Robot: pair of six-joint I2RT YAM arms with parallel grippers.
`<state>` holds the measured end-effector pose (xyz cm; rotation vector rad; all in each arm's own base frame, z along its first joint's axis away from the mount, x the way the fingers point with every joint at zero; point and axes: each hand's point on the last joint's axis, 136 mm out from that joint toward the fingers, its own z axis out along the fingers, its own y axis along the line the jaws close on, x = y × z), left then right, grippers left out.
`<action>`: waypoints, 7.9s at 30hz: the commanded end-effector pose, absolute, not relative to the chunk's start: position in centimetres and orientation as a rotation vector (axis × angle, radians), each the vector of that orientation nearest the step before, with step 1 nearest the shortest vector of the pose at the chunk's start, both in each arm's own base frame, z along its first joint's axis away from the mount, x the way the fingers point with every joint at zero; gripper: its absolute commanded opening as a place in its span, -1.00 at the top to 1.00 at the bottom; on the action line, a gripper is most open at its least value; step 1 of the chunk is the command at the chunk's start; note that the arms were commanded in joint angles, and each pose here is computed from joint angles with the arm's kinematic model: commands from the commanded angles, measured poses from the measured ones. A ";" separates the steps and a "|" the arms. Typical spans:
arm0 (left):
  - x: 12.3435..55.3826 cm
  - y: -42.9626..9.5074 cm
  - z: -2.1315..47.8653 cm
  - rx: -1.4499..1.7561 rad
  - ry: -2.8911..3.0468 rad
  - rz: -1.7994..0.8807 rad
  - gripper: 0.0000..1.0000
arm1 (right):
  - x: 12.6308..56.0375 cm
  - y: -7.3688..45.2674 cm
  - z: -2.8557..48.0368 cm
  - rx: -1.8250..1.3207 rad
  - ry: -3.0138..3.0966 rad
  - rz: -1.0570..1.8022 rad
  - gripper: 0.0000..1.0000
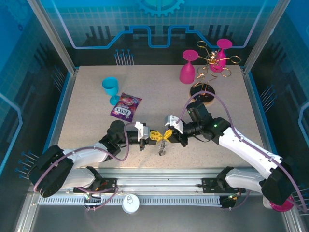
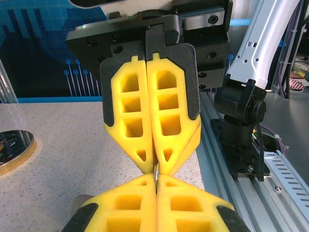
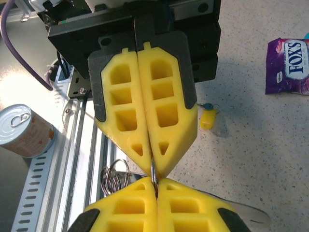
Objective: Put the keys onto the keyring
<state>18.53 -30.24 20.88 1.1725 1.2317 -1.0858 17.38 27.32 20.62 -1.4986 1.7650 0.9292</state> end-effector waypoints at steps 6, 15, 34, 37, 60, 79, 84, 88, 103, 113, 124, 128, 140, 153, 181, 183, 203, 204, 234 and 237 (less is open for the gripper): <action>19.6 -30.7 20.3 1.217 1.288 -1.014 0.59 | 16.8 25.9 19.5 -1.711 1.838 0.730 1.00; 19.5 -30.6 19.1 1.297 1.342 -0.964 0.65 | 16.5 26.8 19.4 -1.848 1.842 0.651 1.00; 19.4 -30.4 20.5 1.227 1.278 -0.981 1.00 | 18.9 26.5 21.0 -1.497 1.886 0.693 0.30; 19.8 -30.3 21.0 1.176 1.269 -0.979 1.00 | 18.8 25.8 20.5 -1.387 1.908 0.716 0.24; 20.5 -30.3 21.8 1.070 1.267 -1.036 1.00 | 19.4 27.0 17.6 -1.159 1.943 0.796 0.38; 20.3 -30.3 22.2 1.065 1.249 -1.059 1.00 | 19.3 26.1 17.6 -1.162 1.946 0.781 0.22; 20.2 -30.3 22.2 1.068 1.245 -1.062 1.00 | 19.2 25.1 18.4 -1.159 1.916 0.771 0.33; 20.3 -30.3 22.2 1.067 1.245 -1.064 1.00 | 19.3 25.1 18.8 -1.158 1.905 0.778 0.38; 20.0 -30.3 22.4 1.075 1.234 -1.072 1.00 | 20.0 25.3 19.9 -1.102 1.872 0.801 0.57; 19.7 -30.3 22.5 1.086 1.225 -1.090 1.00 | 20.2 26.1 20.2 -1.101 1.857 0.847 0.70; 19.6 -30.4 22.5 1.091 1.220 -1.102 1.00 | 19.5 27.5 19.9 -1.135 1.853 0.963 0.84; 19.7 -30.4 22.5 1.086 1.223 -1.096 1.00 | 18.8 27.9 19.6 -1.146 1.853 1.009 0.93; 20.0 -30.2 22.5 1.074 1.226 -1.082 1.00 | 16.9 28.7 18.0 -1.184 1.884 1.079 1.00; 19.9 -30.3 22.6 1.077 1.224 -1.094 1.00 | 18.6 25.8 19.4 -1.090 1.850 0.874 0.60; 19.7 -30.4 22.6 1.085 1.223 -1.116 1.00 | 18.6 27.1 20.8 -1.191 1.710 0.890 0.98; 19.7 -30.4 22.6 1.085 1.221 -1.116 1.00 | 18.6 27.2 20.6 -1.189 1.718 0.906 1.00; 19.8 -30.3 22.6 1.081 1.222 -1.107 1.00 | 18.7 26.9 20.1 -1.114 1.759 0.885 0.31; 19.8 -30.3 22.6 1.082 1.222 -1.108 1.00 | 18.8 26.6 20.0 -1.102 1.766 0.878 0.26; 19.7 -30.3 22.7 1.083 1.219 -1.113 1.00 | 18.0 22.6 19.3 -0.976 1.721 0.683 0.17; 19.7 -30.3 22.6 1.084 1.221 -1.115 1.00 | 18.6 22.2 18.9 -0.957 1.737 0.634 0.18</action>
